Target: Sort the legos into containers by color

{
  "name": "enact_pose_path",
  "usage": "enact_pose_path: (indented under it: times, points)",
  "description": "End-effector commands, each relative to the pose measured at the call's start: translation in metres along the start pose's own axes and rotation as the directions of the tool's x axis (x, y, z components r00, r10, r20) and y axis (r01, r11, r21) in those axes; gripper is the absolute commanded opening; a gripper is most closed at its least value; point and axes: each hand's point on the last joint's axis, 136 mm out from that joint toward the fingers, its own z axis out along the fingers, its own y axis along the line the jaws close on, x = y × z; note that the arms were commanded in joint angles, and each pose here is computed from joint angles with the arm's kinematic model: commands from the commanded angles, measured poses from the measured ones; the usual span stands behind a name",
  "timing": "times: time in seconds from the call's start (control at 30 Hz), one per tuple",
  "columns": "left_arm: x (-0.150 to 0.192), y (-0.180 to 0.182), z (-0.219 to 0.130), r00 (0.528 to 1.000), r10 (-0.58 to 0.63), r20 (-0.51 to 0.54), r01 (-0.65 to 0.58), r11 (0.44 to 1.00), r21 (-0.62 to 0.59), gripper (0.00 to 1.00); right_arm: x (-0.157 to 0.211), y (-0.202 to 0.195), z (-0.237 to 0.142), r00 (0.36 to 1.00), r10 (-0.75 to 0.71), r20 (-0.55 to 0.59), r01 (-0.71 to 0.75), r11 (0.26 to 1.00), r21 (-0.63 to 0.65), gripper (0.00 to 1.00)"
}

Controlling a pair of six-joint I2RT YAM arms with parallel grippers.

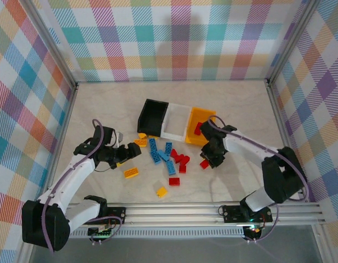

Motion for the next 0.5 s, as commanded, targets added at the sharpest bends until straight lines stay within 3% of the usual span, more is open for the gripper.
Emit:
enact_pose_path:
  times: [0.0, 0.1, 0.2, 0.47]
  points:
    - [-0.005, -0.014, 0.000, 0.999, 0.046, -0.002, -0.046, 0.998, 0.044, 0.93, -0.008, 0.005, -0.040, 0.982, -0.173, 0.077, 0.178, 0.983, -0.051, 0.20]
    - [-0.002, -0.022, 0.005, 0.997, 0.059, -0.045, -0.055, 0.995, 0.086, 0.92, -0.025, 0.029, -0.073, 0.948, -0.261, 0.183, 0.282, 0.954, -0.099, 0.20]
    - [0.001, -0.024, 0.006, 0.994, 0.080, -0.080, -0.073, 0.994, 0.084, 0.91, -0.042, 0.056, -0.087, 0.915, -0.346, 0.206, 0.370, 0.925, -0.089, 0.20]
    - [0.011, -0.019, -0.001, 0.992, 0.092, -0.087, -0.087, 0.995, 0.058, 0.91, -0.097, 0.116, -0.059, 0.831, -0.538, 0.137, 0.544, 0.839, 0.000, 0.18]
